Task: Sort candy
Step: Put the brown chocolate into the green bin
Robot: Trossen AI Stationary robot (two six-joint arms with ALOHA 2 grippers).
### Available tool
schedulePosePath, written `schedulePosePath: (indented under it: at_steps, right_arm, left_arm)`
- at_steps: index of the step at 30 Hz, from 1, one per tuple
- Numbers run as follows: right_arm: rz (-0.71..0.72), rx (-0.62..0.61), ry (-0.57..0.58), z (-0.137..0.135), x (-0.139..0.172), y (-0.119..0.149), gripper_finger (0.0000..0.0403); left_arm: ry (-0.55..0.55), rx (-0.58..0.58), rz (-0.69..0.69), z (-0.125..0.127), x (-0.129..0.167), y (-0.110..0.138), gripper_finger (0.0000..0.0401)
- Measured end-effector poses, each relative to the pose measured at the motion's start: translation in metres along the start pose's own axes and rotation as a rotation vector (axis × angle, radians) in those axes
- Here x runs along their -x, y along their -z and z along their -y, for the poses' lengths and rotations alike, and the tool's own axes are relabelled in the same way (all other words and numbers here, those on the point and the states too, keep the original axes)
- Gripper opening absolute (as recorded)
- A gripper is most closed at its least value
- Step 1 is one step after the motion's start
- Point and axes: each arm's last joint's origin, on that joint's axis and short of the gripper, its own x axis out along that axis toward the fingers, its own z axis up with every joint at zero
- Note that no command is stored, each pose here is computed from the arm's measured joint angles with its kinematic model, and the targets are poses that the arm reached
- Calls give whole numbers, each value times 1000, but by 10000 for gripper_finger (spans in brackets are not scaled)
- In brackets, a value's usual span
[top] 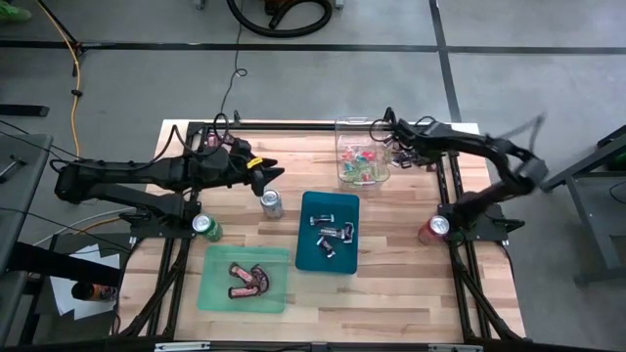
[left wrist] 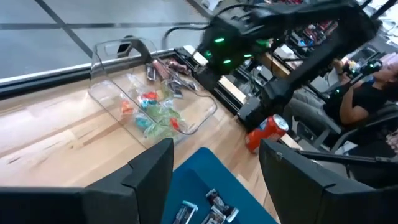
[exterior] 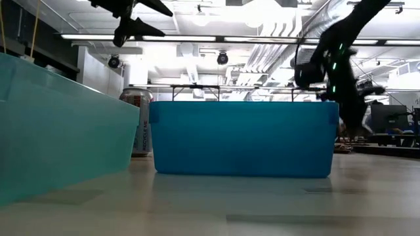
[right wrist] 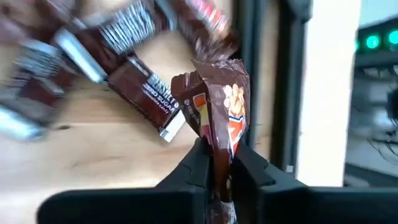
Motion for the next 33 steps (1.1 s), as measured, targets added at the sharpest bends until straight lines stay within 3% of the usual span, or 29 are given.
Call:
schedulePosePath:
  at_steps: [5,11,17,20,23,29,33]
  right_arm:
    - [213,-65,-212,19,61,14,14]
    - [472,-101,-786,31,129,42,9]
    - [685,69,-1237,26,181,68,11]
    - [776,175,-1345,16,198,79,11]
    - [827,252,-1370,4,205,87,11]
    - [793,278,-1370,-13,205,91,12]
    - [784,271,-1525,-27,215,89,12]
  left_arm:
    - [1,-10,15,1,0,-1,223]
    - [-31,-22,46,0,0,-2,223]
    - [-46,-31,56,-1,0,-3,223]
    - [-45,-31,57,-1,0,-3,223]
    - [-45,-31,57,0,0,-3,223]
    - [-39,-26,65,0,0,-4,223]
    - [90,32,128,10,-4,-11,223]
